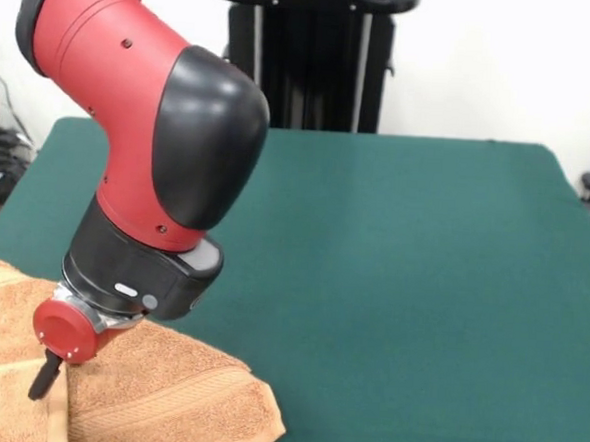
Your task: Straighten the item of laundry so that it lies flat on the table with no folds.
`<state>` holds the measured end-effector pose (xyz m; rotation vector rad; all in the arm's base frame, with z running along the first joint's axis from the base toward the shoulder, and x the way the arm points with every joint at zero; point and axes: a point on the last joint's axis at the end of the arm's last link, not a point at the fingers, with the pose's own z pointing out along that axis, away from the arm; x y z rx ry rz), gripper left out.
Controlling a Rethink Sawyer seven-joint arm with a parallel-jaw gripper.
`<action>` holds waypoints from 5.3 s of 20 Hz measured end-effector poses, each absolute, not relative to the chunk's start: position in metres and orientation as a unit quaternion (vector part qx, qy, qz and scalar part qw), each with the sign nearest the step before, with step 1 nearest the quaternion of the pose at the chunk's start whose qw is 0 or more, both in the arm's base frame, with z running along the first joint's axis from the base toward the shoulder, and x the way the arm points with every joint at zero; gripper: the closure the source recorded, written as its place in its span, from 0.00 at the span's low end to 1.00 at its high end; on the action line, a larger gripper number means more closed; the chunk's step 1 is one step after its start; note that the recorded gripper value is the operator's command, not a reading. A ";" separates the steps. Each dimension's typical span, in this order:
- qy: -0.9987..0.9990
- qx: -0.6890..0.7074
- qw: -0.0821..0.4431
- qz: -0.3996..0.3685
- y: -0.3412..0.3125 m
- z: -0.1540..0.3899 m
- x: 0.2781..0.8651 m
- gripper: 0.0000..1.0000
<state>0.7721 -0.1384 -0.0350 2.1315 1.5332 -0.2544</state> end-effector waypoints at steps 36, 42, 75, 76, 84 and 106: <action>0.540 0.797 0.198 -0.186 -0.192 0.018 0.763 0.00; 0.539 0.789 0.217 -0.202 -0.202 0.033 0.764 0.00; 0.597 0.730 0.224 -0.245 -0.214 -0.028 0.821 0.00; 0.596 0.731 0.221 -0.246 -0.213 -0.025 0.824 0.00; 0.587 0.741 0.207 -0.252 -0.194 -0.002 0.850 0.00; 0.586 0.740 0.209 -0.255 -0.120 -0.006 0.867 0.00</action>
